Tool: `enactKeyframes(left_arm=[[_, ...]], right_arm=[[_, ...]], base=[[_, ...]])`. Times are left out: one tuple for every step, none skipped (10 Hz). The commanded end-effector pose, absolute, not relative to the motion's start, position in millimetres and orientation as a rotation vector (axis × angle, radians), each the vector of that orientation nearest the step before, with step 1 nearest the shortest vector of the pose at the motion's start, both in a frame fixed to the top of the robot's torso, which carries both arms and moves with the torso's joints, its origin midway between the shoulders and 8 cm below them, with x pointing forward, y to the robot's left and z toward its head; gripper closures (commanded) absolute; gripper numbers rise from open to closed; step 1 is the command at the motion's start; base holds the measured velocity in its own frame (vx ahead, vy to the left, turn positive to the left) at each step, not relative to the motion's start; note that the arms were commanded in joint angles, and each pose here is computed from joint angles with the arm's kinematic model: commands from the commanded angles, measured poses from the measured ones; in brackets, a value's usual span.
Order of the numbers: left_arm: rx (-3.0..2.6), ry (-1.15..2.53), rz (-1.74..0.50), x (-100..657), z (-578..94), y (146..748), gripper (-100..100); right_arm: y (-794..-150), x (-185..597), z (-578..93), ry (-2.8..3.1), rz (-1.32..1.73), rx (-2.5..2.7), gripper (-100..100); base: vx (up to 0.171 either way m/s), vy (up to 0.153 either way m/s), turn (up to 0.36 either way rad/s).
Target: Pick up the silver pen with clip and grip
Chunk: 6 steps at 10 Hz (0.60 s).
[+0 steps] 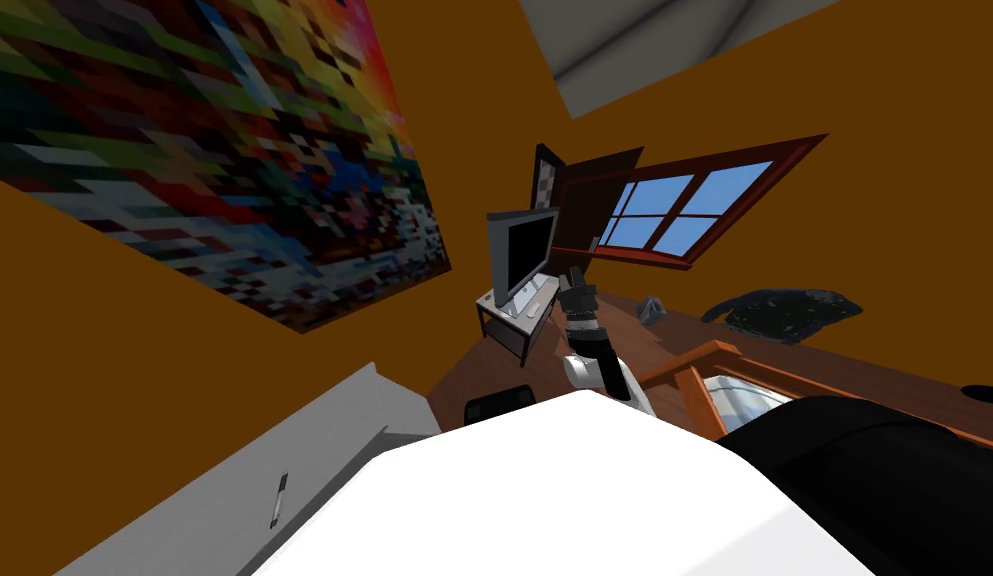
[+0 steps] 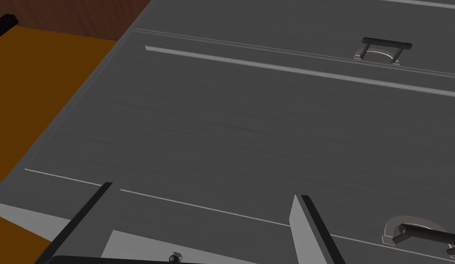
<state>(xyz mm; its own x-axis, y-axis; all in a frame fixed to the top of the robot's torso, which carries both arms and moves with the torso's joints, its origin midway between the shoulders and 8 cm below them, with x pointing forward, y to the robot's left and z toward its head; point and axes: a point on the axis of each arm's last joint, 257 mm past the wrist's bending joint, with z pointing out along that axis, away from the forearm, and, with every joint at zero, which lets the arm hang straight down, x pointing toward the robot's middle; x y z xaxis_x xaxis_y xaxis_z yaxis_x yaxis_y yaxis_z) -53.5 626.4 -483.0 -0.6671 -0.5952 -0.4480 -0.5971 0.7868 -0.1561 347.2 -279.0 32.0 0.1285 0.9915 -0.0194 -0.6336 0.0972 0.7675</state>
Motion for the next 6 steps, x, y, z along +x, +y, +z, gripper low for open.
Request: enactKeyframes(left_arm=[[-0.886, 2.506, 0.062, -60.3, -477.1, 644.3, -100], [-0.898, 2.521, 0.139, -75.7, -469.3, 665.6, -100], [-0.898, 2.521, 0.139, -75.7, -469.3, 665.6, -100], [-0.898, 2.521, 0.139, -75.7, -469.3, 665.6, -100], [-0.902, 2.527, 0.191, -82.2, -463.0, 680.4, -100], [-0.907, 2.529, 0.234, -87.2, -457.7, 692.6, -100]], right_arm=[[-279.0, 347.2, 32.0, 0.642, 1.334, 0.701, 0], [-279.0, 347.2, 32.0, 0.642, 1.334, 0.701, 0], [-279.0, 347.2, 31.9, 0.642, 1.334, 0.701, 0], [-279.0, 347.2, 32.0, 0.642, 1.334, 0.701, 0], [-279.0, 347.2, 32.0, 0.642, 1.334, 0.701, 0], [-279.0, 347.3, 32.0, 0.642, 1.334, 0.701, 0]], base=[[0.113, -0.025, -0.047], [0.206, -0.019, -0.081], [0.174, -0.007, -0.028], [0.063, -0.008, 0.007], [0.077, -0.024, -0.042], [0.166, -0.028, -0.065]])
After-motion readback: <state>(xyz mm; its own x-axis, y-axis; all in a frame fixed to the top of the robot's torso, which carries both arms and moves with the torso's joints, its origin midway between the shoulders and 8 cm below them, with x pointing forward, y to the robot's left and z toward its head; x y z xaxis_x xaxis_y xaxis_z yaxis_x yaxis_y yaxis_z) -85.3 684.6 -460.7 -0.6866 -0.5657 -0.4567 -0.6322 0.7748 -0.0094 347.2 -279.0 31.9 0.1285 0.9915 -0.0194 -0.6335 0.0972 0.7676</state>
